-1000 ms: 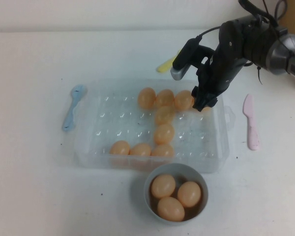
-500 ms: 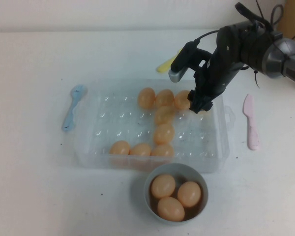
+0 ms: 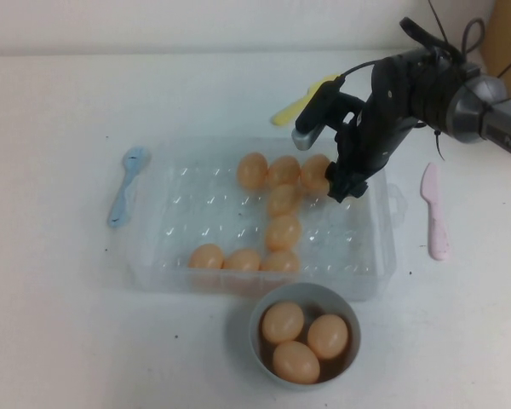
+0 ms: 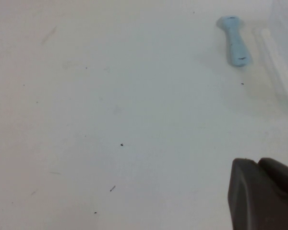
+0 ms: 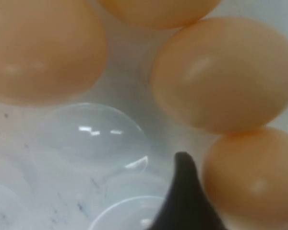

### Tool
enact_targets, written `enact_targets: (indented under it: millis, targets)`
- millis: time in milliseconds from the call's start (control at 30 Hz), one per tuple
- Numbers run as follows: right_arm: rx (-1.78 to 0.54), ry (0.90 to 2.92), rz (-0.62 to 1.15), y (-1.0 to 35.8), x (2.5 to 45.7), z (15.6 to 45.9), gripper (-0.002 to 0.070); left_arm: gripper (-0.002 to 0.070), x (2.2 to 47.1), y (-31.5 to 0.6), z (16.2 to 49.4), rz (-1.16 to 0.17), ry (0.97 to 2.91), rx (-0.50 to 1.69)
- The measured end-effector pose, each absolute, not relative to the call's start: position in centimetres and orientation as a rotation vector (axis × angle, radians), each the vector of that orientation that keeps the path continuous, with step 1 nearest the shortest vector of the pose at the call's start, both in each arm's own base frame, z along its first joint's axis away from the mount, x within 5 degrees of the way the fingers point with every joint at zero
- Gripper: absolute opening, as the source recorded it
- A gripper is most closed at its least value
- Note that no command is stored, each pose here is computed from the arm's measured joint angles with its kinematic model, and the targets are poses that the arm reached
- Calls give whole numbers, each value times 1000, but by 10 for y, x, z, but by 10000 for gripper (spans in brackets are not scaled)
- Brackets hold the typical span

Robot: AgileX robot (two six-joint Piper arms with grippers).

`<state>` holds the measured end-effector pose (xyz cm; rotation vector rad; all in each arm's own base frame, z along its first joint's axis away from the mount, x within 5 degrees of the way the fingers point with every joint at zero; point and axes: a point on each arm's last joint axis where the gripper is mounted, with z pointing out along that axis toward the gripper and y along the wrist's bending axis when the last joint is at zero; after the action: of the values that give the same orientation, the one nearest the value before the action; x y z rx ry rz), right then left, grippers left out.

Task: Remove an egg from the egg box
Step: Pick up the egg from the plastic box, then place the egg in the bowl

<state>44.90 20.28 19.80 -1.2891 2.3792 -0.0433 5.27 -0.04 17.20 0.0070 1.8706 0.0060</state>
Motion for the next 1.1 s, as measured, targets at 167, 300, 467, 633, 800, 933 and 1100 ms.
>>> enact_targets:
  millis: [167,300,467,633,800,933,1100]
  targets:
    - [-1251,2404,-33,203,450,193,388,-5,53,0,172,6,1871,7]
    - [-1246,2405,-40,203,451,195,374,-5,53,0,172,6,1871,7]
    - [-1179,2452,-25,204,453,209,373,-5,53,0,172,6,1871,7]
    - [-1145,2459,-18,204,452,246,372,-5,53,0,172,8,1871,8]
    - [-1130,2479,31,199,436,287,372,-5,53,0,172,10,1871,10]
    - [-1083,2492,157,200,419,305,372,-5,53,0,172,10,1871,10]
    - [-1140,2522,265,212,385,308,372,-5,53,0,172,10,1871,10]
